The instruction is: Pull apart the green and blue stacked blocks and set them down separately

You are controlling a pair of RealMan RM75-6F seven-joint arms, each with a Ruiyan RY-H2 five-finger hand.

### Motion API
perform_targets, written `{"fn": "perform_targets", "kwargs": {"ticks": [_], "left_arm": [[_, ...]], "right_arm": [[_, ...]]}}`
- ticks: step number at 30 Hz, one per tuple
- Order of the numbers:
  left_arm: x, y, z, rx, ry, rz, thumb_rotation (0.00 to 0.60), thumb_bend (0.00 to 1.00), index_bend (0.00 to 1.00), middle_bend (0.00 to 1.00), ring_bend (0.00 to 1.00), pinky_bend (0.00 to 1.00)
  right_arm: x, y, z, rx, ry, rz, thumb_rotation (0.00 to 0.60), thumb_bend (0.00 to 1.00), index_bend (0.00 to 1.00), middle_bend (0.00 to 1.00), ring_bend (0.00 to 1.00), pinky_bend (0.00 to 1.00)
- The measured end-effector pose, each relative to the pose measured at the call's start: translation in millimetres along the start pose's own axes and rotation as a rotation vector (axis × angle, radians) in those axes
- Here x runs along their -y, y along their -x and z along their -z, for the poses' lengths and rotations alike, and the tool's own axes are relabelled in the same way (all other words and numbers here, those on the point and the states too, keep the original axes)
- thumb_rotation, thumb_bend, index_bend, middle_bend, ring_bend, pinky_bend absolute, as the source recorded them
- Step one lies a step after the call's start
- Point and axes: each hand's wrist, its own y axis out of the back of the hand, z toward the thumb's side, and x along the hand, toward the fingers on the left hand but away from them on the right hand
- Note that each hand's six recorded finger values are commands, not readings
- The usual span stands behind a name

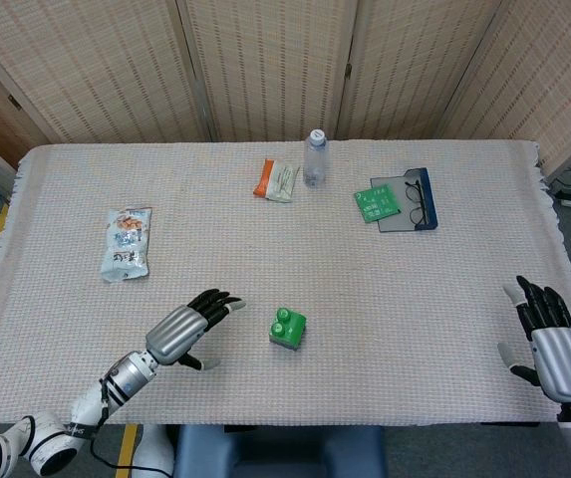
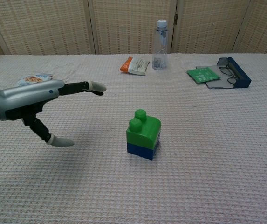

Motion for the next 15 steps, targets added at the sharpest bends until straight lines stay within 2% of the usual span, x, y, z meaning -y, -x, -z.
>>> {"fn": "perform_targets", "kwargs": {"ticks": [8, 12, 15], "left_arm": [[2, -22, -11, -0.005, -0.139, 0.018, 0.6, 0.25, 0.05, 0.13, 0.0, 0.0], [9, -37, -24, 0.008, -0.223, 0.025, 0.6, 0.25, 0.07, 0.13, 0.0, 0.0], [15, -49, -34, 0.021, -0.249, 0.032, 0.6, 0.25, 0.08, 0.13, 0.0, 0.0]], "right_arm": [[2, 3, 4, 0.008, 0.018, -0.023, 0.6, 0.41, 0.0, 0.0, 0.0, 0.0], [2, 5, 6, 0.011, 0.021, -0.029, 0.6, 0.41, 0.0, 0.0, 0.0, 0.0], [4, 6, 8, 0.015, 0.025, -0.037, 0.6, 0.41, 0.0, 0.0, 0.0, 0.0]]}}
